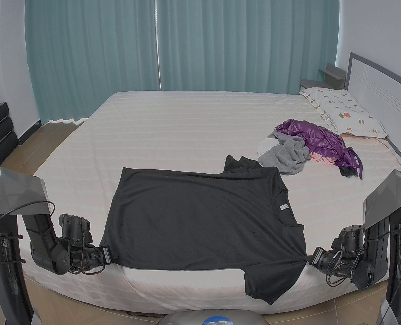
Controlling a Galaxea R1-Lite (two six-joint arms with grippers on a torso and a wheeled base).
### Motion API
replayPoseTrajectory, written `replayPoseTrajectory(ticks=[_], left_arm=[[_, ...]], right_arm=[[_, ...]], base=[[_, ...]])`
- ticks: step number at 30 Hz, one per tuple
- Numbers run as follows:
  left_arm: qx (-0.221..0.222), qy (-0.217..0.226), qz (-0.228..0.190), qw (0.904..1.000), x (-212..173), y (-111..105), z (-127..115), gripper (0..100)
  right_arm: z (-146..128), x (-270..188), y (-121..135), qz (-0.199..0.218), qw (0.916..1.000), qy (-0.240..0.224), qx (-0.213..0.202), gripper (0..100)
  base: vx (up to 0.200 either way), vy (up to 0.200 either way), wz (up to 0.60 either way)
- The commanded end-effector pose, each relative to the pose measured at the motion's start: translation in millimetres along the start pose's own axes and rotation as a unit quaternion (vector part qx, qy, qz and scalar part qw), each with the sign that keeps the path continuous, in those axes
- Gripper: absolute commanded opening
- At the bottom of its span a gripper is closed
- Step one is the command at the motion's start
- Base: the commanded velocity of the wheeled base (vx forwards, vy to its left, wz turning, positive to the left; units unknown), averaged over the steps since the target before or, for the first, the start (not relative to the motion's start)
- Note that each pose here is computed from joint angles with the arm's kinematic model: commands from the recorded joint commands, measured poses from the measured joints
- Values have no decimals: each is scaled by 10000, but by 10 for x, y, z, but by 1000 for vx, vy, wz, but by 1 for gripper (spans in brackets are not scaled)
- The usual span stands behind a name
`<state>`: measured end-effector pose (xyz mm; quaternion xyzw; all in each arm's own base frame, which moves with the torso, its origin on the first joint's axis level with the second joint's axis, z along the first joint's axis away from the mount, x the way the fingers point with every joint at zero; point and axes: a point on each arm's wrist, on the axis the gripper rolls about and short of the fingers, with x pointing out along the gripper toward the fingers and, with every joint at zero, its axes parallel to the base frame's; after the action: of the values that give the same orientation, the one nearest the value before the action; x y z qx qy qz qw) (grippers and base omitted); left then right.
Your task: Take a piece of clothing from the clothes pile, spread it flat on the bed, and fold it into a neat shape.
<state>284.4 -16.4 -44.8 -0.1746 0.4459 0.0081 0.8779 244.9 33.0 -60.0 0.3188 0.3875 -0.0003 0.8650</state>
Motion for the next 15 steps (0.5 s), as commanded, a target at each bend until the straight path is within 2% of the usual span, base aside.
replayPoseTrajectory(ticks=[1,9,15], left_arm=[[-37,47,15,10000,-7,12,-23,0],[-162,-89,89,9998,-145,98,5,0],[-212,-44,65,9997,-157,123,-17,0]], right_arm=[[9,3,9,45,10000,-50,-15,0],[9,11,12,48,10000,-57,-29,0],[84,54,68,183,9995,-249,-94,0]], base=[[0,0,0],[0,0,0],[0,0,0]])
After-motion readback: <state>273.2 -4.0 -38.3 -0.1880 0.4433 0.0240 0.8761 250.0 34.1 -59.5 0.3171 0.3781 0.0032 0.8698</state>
